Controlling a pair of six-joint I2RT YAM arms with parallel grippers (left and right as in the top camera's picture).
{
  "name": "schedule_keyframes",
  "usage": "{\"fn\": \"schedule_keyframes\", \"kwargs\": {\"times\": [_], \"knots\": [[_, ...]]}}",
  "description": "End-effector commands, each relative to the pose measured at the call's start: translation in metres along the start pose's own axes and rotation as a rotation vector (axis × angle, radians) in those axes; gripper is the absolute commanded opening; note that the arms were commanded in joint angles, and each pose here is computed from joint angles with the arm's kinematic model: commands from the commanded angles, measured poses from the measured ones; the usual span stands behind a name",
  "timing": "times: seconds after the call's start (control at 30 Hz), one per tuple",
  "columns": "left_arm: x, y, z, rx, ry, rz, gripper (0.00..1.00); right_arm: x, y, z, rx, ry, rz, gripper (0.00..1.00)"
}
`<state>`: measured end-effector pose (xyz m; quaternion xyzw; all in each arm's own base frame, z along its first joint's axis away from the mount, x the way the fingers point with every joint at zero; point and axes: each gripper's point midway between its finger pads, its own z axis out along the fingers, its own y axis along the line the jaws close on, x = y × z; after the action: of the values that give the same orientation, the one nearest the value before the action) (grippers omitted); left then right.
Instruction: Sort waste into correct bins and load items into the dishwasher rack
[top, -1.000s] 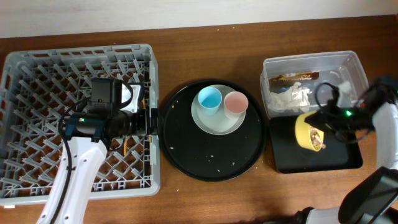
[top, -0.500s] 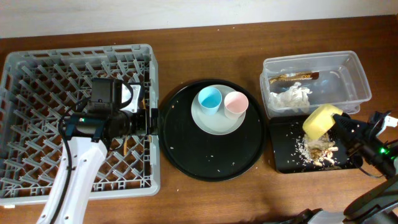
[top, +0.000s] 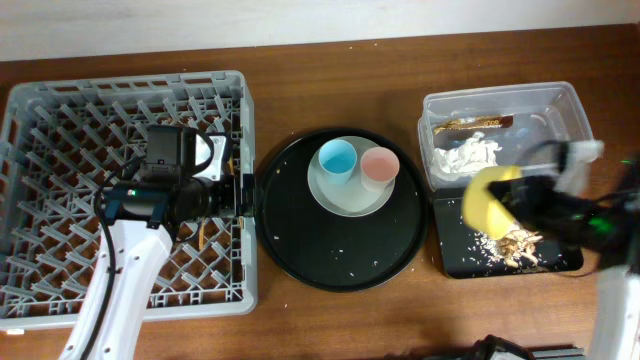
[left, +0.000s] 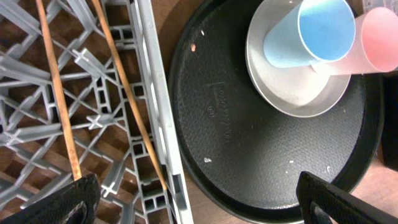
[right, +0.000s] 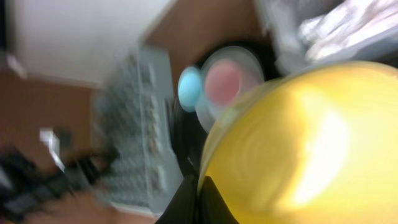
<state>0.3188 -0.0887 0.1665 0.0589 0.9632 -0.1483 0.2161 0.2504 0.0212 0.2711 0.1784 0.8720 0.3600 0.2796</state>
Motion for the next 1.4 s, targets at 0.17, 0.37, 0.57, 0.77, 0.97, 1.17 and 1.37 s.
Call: {"fn": "schedule_keyframes", "kwargs": {"times": [0.17, 0.37, 0.57, 0.77, 0.97, 1.17, 1.37], "knots": [[-0.003, -0.003, -0.003, 0.012, -0.012, -0.003, 0.99, 0.150, 0.061, 0.141, 0.272, 0.455, -0.598, 0.04], [-0.004, -0.003, -0.003, 0.012, -0.012, -0.003, 0.99, 0.218, 0.024, 0.240, 0.372, 0.676, -0.696, 0.27], [-0.004, -0.003, -0.003, 0.012, -0.012, -0.003, 0.99, 0.089, 0.086, 0.233, 0.371, 0.364, -0.976, 0.68], [-0.003, -0.003, -0.003, 0.012, -0.012, -0.003, 0.99, 0.084, 0.062, 0.301, 0.415, 0.321, -1.076, 0.54], [-0.004, -0.003, -0.003, 0.012, -0.012, -0.003, 0.99, 0.081, 0.030, 0.326, 0.532, 0.322, -1.094, 0.44], [-0.003, -0.003, -0.003, 0.012, -0.012, -0.003, 0.99, 0.071, 0.058, 0.322, 0.483, 0.283, -1.092, 0.04], [-0.004, -0.003, -0.003, 0.012, -0.012, -0.003, 0.99, 0.031, 0.160, 0.131, 0.335, 0.241, -1.079, 0.04]]}}
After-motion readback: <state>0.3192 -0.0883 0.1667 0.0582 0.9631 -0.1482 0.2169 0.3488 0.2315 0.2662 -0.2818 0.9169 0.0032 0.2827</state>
